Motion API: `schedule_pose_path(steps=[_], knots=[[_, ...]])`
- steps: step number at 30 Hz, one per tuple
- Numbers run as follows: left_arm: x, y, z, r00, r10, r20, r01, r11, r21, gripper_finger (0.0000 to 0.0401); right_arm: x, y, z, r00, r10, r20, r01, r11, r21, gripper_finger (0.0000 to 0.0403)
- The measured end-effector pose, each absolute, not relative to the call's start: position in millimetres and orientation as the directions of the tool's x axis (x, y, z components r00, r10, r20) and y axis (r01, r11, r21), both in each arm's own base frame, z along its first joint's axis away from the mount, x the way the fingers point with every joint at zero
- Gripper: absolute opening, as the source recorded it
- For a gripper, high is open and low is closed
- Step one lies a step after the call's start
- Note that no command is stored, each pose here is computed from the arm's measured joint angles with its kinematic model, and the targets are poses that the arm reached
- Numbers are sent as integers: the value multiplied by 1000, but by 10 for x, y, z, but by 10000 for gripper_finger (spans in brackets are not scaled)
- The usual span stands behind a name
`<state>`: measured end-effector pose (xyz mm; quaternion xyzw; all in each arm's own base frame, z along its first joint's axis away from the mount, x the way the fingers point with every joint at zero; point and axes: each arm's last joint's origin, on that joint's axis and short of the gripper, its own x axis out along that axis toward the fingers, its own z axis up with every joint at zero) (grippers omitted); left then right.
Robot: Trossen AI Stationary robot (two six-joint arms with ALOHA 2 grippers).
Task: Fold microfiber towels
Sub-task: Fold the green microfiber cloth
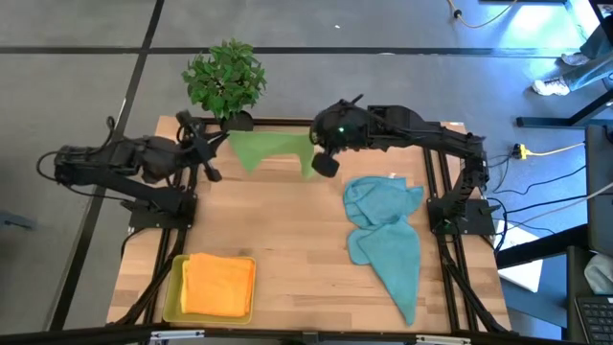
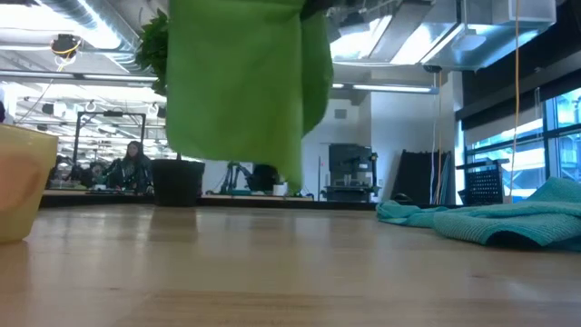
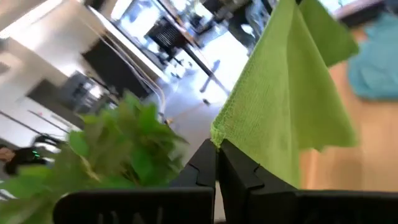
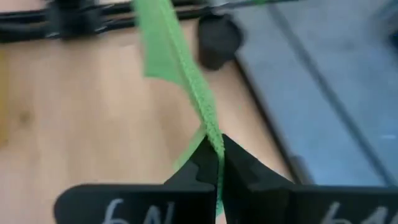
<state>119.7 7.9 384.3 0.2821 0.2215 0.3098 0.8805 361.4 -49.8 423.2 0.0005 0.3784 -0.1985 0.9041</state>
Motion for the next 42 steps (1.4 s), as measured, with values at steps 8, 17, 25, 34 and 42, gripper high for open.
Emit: schedule_pose_path(steps=[8, 17, 25, 34, 42], knots=[[970, 121, 3676, 640, 686, -346, -426, 692, 583, 1, 3616, -557, 3636, 427, -320, -846, 376, 913, -156, 5], [1121, -3, 3391, 782, 373, -499, -290, 927, 238, 0, 3711, -538, 2788, 383, -178, -906, 365, 931, -28, 6], [1765, -172, 2595, 853, 150, -500, -99, 987, 127, 42, 3752, -552, 2784, 431, -171, -886, 381, 925, 6, 7], [2297, 46, 2222, 784, 260, -563, -201, 965, 167, 169, 3828, -541, 3090, 525, -181, -831, 355, 935, 20, 7], [2484, 291, 2092, 778, 282, -561, -220, 959, 176, 205, 3867, -408, 3275, 579, -167, -798, 317, 948, 31, 7]])
